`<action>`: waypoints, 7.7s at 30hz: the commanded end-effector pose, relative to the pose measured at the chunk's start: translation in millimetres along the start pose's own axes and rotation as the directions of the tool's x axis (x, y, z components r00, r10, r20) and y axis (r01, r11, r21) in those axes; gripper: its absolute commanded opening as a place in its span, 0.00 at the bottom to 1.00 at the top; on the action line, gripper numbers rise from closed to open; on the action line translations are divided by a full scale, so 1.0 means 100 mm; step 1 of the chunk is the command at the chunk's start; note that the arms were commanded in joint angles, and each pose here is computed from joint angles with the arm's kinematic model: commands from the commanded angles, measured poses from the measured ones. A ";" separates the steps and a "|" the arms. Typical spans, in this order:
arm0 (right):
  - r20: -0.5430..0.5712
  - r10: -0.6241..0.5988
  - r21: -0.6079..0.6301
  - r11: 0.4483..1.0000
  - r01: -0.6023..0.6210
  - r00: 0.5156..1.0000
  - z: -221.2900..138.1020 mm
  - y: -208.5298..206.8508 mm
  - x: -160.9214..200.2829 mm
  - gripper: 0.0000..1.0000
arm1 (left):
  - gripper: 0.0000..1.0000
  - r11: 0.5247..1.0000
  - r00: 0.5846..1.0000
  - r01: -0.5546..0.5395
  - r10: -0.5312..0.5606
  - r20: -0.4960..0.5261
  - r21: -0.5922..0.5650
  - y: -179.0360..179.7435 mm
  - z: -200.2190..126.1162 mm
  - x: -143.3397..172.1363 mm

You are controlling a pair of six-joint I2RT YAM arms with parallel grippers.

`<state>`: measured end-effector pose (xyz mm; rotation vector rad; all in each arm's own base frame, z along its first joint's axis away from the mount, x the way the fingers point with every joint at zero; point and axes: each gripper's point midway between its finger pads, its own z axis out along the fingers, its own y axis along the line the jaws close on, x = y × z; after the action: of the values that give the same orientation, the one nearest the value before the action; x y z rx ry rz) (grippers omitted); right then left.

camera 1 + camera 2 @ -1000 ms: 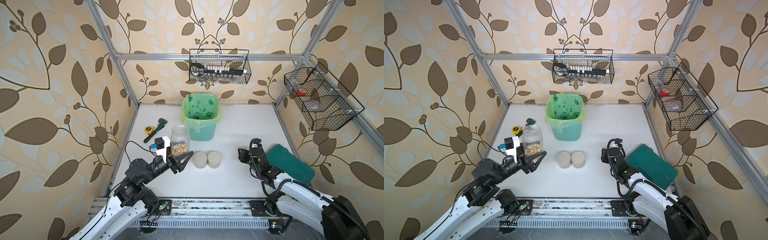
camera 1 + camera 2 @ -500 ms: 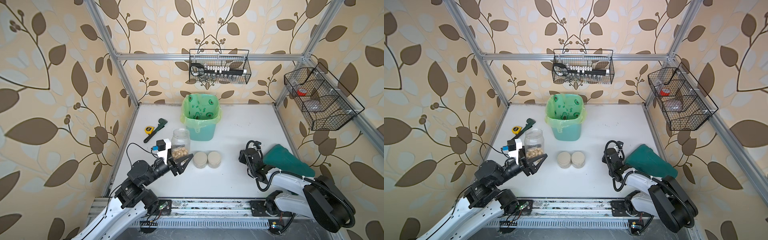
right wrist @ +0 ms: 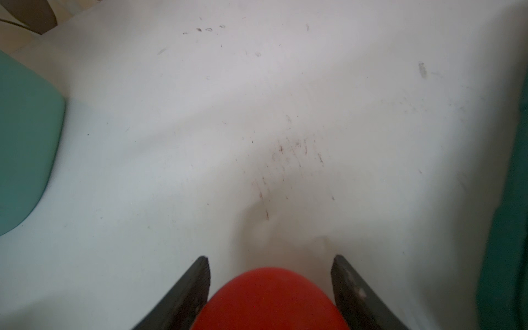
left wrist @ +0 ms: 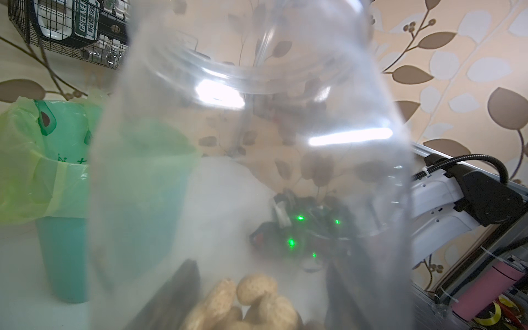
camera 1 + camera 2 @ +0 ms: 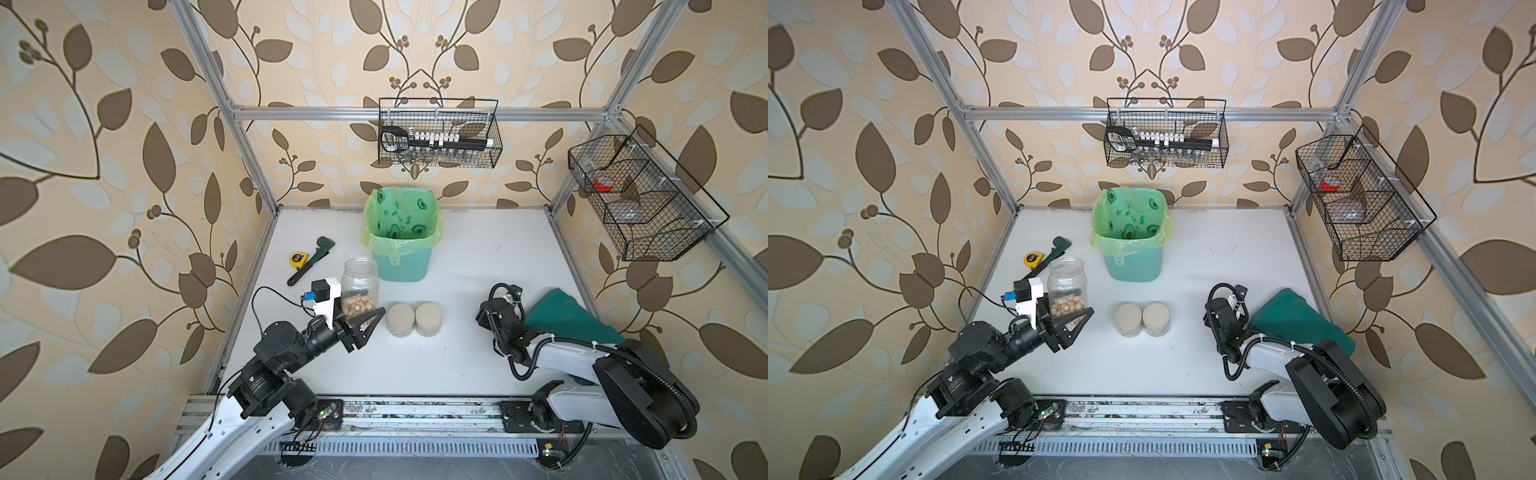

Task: Empty moldy peanuts from jars
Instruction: Place the lid at the center of the board, then pour the moldy peanuts from the jar into the trash bin.

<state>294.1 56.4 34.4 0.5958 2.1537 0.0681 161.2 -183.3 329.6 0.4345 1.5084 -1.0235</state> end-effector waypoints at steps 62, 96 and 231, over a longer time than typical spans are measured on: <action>0.172 -0.202 -0.967 -0.222 0.126 0.964 -3.95 2.20 -1.86 0.98 | 0.42 0.931 0.999 -0.053 0.052 0.013 0.361 -0.79 0.49 -0.81; 0.308 -0.147 -0.898 -0.372 0.236 0.940 -4.42 3.46 -1.49 0.98 | 0.43 0.866 0.995 -0.088 0.053 0.084 0.492 -1.00 0.54 -0.94; -0.057 -0.823 0.458 -0.524 0.718 -0.565 -0.56 3.47 -2.20 0.00 | 0.99 0.903 0.921 0.138 -0.268 -0.283 -0.407 1.00 -0.17 1.65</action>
<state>493.5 274.2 327.6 -1.4839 1.3169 -1.3135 184.4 -164.7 135.0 0.2145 2.0537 -0.8315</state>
